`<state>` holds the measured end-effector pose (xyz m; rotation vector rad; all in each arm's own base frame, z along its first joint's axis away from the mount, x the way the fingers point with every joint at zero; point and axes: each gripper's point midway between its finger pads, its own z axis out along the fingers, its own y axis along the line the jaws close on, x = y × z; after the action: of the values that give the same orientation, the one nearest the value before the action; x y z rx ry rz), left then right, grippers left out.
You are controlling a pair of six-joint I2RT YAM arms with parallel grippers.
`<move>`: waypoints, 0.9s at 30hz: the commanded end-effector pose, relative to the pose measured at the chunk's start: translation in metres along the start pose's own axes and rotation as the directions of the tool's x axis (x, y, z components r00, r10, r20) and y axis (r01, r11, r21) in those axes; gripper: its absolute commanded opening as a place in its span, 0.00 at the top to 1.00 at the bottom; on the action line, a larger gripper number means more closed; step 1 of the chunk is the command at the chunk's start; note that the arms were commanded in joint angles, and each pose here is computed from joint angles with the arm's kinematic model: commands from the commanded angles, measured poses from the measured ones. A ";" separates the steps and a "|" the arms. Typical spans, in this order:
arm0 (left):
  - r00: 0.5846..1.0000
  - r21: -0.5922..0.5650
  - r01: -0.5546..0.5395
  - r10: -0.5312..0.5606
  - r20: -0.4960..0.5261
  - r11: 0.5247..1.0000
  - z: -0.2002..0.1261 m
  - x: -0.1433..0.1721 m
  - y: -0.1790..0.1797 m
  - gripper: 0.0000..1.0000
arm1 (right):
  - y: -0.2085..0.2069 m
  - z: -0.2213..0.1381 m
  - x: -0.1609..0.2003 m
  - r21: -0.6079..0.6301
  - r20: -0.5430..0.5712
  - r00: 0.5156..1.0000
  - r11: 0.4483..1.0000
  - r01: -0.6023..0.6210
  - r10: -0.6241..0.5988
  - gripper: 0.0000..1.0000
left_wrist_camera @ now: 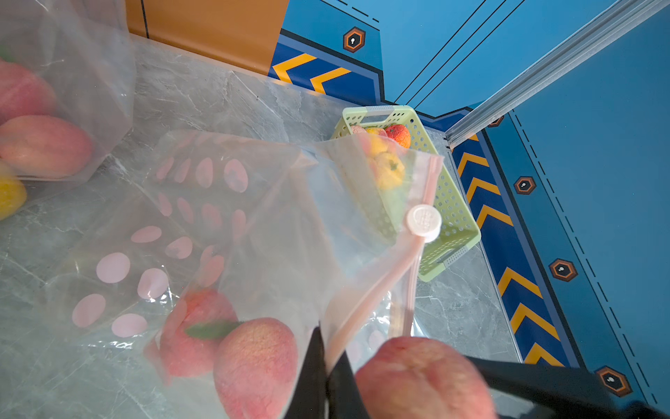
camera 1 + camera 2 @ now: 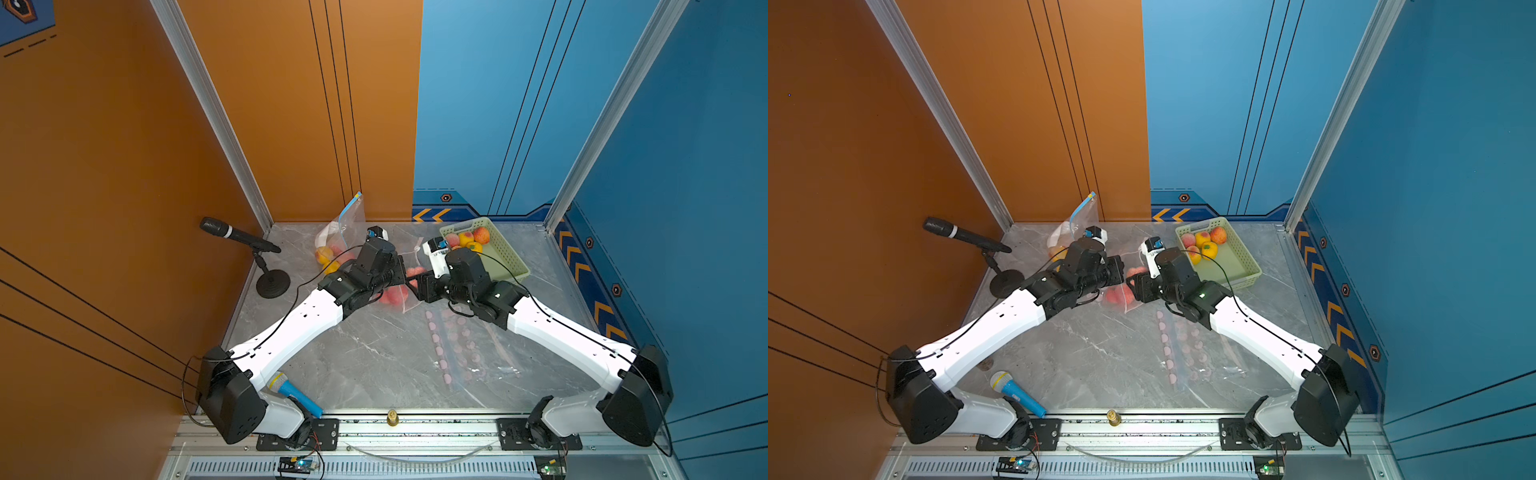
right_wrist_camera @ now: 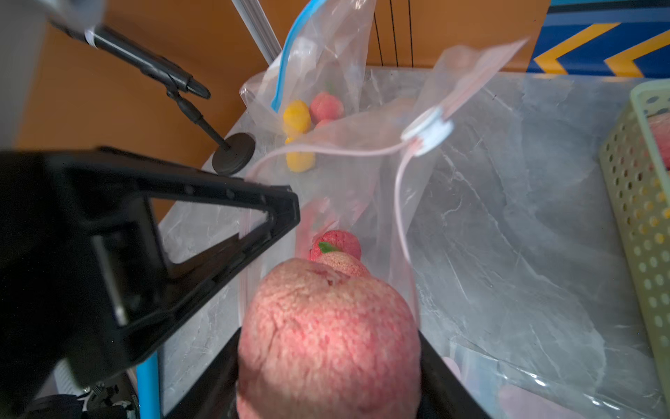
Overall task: Place the peach in a zip-top bag and seal the zipper
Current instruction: Place the peach in the zipper food storage bag.
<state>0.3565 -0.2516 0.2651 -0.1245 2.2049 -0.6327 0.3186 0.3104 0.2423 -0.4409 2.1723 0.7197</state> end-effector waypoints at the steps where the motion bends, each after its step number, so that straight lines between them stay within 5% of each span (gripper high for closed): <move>1: 1.000 0.048 -0.003 0.002 0.023 0.999 -0.008 -0.011 -0.013 1.00 | -0.001 0.006 -0.010 0.031 0.014 0.999 0.999 0.030 -0.031 0.53; 11: 1.000 0.078 -0.009 0.009 0.000 0.997 -0.016 -0.005 -0.020 1.00 | -0.033 0.030 -0.018 0.165 0.036 0.998 0.985 -0.051 0.046 0.52; 20: 1.000 0.121 -0.001 0.000 0.003 0.993 -0.023 -0.009 -0.031 1.00 | -0.030 0.047 -0.022 0.160 0.007 0.998 0.985 -0.068 0.068 0.25; 27: 1.000 0.110 0.000 -0.003 0.025 0.994 -0.027 -0.018 -0.026 1.00 | -0.029 0.039 -0.021 0.163 0.003 0.998 0.985 -0.057 0.057 0.16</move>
<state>0.3462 -0.2573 0.2734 -0.0914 2.2089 -0.6853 0.3751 0.3124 0.2145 -0.2818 2.2455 0.5572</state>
